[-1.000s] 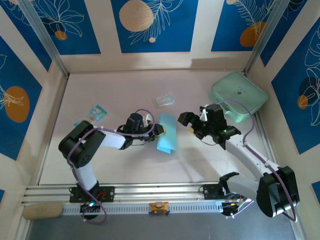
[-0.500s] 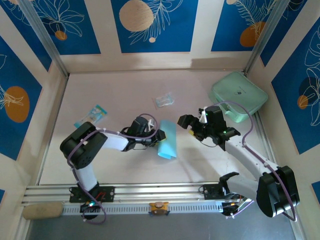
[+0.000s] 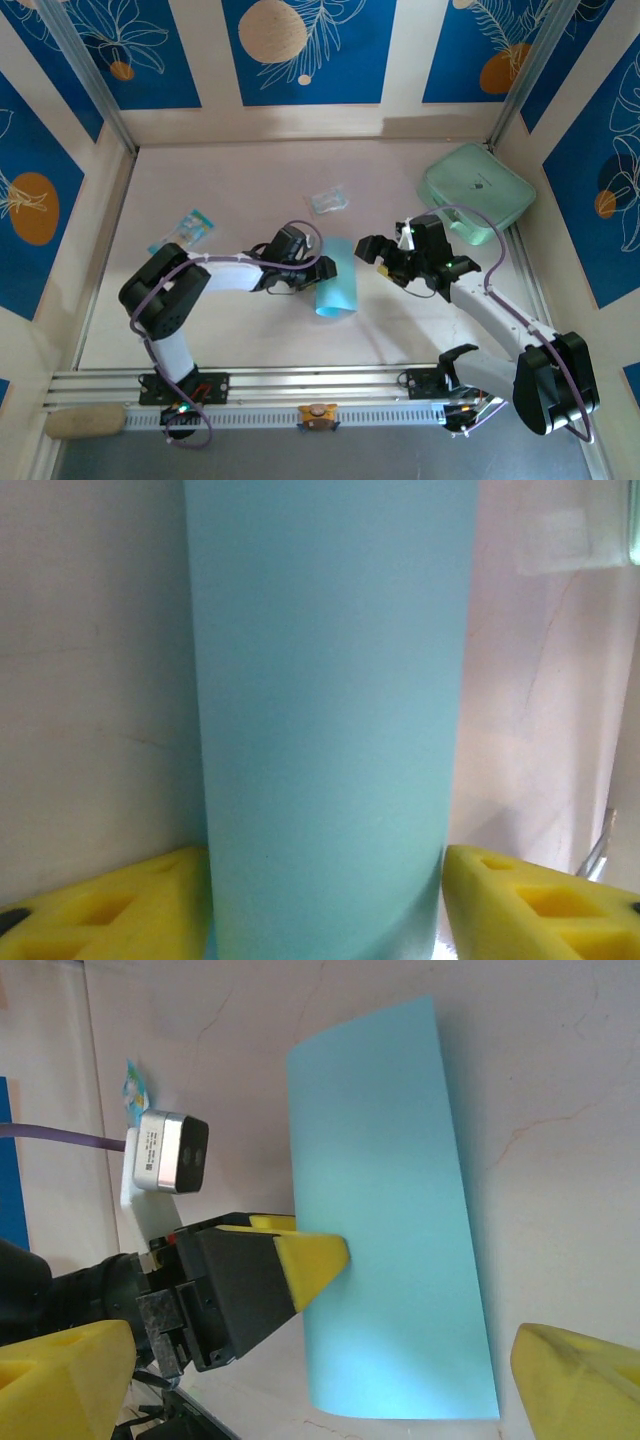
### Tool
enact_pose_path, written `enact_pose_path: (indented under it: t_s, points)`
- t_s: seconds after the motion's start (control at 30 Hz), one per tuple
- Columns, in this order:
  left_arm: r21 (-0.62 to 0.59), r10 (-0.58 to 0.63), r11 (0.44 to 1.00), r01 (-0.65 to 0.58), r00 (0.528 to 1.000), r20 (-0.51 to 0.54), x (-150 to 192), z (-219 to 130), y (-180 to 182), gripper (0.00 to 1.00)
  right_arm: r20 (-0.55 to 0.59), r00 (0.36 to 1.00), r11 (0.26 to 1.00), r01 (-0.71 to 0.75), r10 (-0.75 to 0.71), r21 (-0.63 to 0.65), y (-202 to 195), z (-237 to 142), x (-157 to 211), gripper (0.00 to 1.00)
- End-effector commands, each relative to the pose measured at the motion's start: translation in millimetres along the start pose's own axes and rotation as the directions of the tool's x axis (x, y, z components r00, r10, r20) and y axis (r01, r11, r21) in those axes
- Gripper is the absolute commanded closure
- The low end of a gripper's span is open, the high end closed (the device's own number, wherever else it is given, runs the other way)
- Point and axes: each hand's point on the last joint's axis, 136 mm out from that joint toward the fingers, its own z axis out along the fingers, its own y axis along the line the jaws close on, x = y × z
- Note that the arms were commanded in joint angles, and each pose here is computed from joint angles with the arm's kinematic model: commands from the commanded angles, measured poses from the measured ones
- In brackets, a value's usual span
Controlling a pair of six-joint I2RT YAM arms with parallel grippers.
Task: Fold a paper plane with a square sheet of paper (pick it up from the middle)
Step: First fold the square sheet of paper in half at the center of the table.
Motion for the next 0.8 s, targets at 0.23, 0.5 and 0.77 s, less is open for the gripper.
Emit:
enact_pose_path:
  t_s: [0.23,0.5,0.77]
  points:
    - [-0.145,0.107,0.984,-0.107,0.994,-0.008,0,-22,13,0.3,-0.039,0.999,1.0,0.004,-0.006,-0.03,2,2,9,0.06]
    - [-0.186,0.161,0.97,-0.159,0.987,-0.007,-4,-32,14,0.29,-0.07,0.997,0.995,0.024,-0.031,-0.1,17,13,13,0.12]
    - [-0.203,0.157,0.967,-0.157,0.988,-0.016,-5,-34,24,0.3,-0.108,0.994,0.997,0.023,-0.032,-0.078,19,26,18,0.13]
